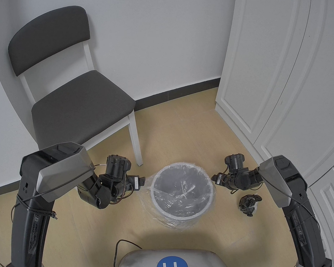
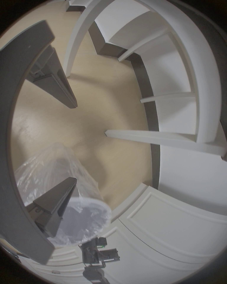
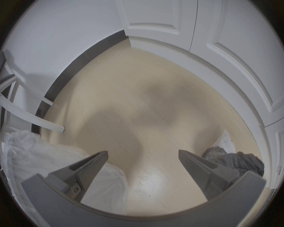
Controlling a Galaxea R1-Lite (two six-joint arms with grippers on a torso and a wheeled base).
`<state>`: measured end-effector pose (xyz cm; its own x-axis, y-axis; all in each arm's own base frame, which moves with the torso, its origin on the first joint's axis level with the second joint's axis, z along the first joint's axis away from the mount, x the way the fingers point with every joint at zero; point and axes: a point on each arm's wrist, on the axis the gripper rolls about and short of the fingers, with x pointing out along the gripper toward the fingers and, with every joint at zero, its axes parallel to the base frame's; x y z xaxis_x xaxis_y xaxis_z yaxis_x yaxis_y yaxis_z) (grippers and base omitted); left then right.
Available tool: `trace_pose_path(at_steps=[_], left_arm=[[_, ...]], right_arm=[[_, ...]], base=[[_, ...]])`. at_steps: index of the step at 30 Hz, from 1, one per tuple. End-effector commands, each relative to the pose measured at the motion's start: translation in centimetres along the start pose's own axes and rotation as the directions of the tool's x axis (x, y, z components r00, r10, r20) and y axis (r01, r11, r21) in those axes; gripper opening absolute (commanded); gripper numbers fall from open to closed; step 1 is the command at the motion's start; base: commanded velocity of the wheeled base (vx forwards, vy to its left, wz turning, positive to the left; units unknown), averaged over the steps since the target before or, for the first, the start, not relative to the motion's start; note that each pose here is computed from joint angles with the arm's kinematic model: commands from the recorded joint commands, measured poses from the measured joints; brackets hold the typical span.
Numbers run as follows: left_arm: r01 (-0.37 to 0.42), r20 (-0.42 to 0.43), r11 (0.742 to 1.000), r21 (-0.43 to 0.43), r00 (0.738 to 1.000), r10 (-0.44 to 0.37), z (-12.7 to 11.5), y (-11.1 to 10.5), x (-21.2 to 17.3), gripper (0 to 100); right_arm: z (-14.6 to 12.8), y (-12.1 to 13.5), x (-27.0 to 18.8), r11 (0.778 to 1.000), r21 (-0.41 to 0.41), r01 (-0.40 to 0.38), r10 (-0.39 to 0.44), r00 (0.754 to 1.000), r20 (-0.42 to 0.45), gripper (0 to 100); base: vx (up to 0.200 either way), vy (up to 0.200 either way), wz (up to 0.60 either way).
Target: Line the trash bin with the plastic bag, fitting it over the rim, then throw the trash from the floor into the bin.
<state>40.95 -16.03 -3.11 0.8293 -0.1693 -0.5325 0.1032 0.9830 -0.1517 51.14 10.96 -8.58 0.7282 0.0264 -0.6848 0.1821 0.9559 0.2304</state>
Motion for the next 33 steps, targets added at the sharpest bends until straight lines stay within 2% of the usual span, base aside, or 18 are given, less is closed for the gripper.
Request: trace_pose_path(at_steps=[1,5,6,17,21,25,33], left_arm=[[-0.012,-0.040,1.000,0.009,0.999,0.013,-1.4,0.5,0.8,100],[-0.015,-0.076,0.999,0.051,0.997,0.019,-2.4,0.6,1.5,100],[-0.017,-0.096,0.997,0.069,0.995,0.023,-2.8,0.6,2.1,100],[-0.020,-0.143,0.996,0.082,0.989,0.032,-0.1,-0.5,5.0,100],[-0.025,-0.160,0.988,0.150,0.986,0.049,0.2,-0.9,8.3,100],[-0.022,-0.163,0.988,0.154,0.985,0.047,0.1,-1.1,9.2,100],[-0.016,-0.177,0.987,0.163,0.983,0.045,-0.1,-1.1,10.0,100]], right_arm=[[-0.2,0.2,-0.2,1.000,-0.009,-0.003,0.003,1.000,0.006,100],[0.5,0.3,-0.9,1.000,-0.004,-0.011,0.011,1.000,0.024,100],[1.4,0.4,-1.8,1.000,0.009,-0.018,0.018,0.999,0.040,100],[4.6,-0.2,-5.2,0.999,0.034,-0.031,0.027,0.994,0.105,100],[6.0,-0.3,-7.5,0.997,0.041,-0.059,0.054,0.991,0.119,100],[6.2,-0.2,-8.5,0.994,0.031,-0.100,0.095,0.985,0.145,100],[6.6,0.0,-9.9,0.993,0.015,-0.119,0.114,0.977,0.181,100]], base=[[0.000,0.000,0.00],[0.000,0.000,0.00],[0.000,0.000,0.00],[0.000,0.000,0.00],[0.000,0.000,0.00],[0.000,0.000,0.00],[0.000,0.000,0.00]])
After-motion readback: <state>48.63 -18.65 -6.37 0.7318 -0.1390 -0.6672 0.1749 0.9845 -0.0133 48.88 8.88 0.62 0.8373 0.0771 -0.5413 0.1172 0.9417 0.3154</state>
